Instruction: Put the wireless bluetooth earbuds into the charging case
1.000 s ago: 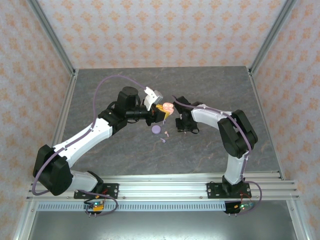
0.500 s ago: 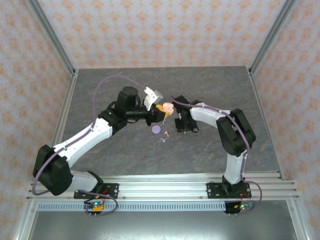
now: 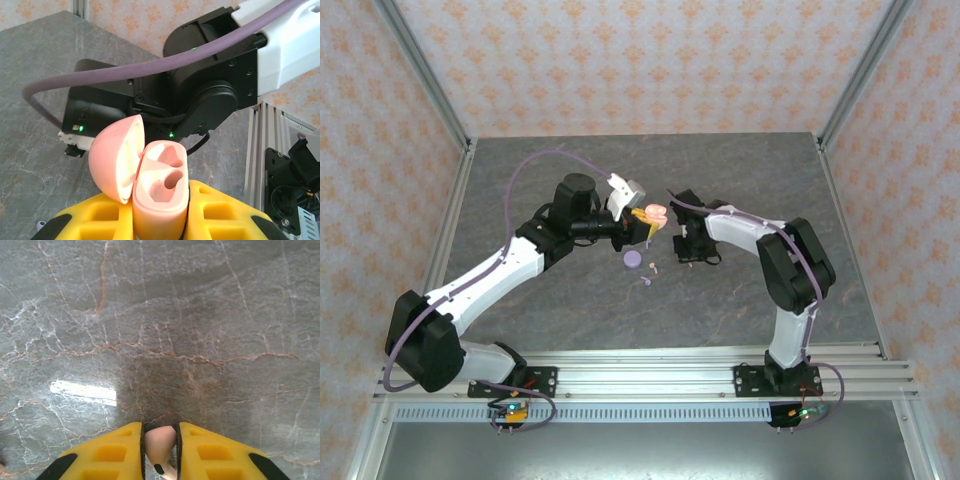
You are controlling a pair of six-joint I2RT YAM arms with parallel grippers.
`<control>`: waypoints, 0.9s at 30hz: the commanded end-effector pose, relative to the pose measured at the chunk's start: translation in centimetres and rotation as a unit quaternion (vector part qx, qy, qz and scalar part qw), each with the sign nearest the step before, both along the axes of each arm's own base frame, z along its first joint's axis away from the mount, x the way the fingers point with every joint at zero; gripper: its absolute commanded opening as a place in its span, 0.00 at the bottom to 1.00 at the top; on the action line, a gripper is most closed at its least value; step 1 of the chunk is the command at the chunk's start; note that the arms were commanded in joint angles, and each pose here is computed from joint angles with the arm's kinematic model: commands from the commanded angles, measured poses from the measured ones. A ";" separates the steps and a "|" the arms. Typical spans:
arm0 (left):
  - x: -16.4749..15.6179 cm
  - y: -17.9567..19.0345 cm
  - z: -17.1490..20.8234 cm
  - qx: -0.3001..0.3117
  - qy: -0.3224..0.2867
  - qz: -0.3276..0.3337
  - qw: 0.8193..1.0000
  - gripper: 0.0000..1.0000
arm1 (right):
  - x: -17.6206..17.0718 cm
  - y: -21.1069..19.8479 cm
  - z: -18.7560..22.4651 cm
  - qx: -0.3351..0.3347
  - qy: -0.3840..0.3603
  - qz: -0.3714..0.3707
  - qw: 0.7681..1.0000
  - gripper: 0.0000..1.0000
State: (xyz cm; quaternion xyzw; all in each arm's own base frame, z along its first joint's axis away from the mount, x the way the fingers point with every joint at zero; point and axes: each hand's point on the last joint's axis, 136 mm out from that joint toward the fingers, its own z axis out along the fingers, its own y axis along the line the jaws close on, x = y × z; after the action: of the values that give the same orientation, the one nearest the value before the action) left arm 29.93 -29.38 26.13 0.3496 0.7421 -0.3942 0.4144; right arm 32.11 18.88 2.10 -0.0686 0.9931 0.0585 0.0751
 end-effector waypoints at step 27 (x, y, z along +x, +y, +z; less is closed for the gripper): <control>4.6 1.7 -4.1 -0.024 -0.002 0.148 0.989 0.19 | 0.6 4.1 15.3 0.303 -0.144 -0.009 0.942 0.21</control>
State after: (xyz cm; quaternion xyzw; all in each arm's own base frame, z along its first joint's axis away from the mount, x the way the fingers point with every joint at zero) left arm 33.69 -27.79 21.76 0.2423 0.7793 -0.3534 0.4573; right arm 32.96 22.50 15.24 -0.0342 0.9225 0.3175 0.2166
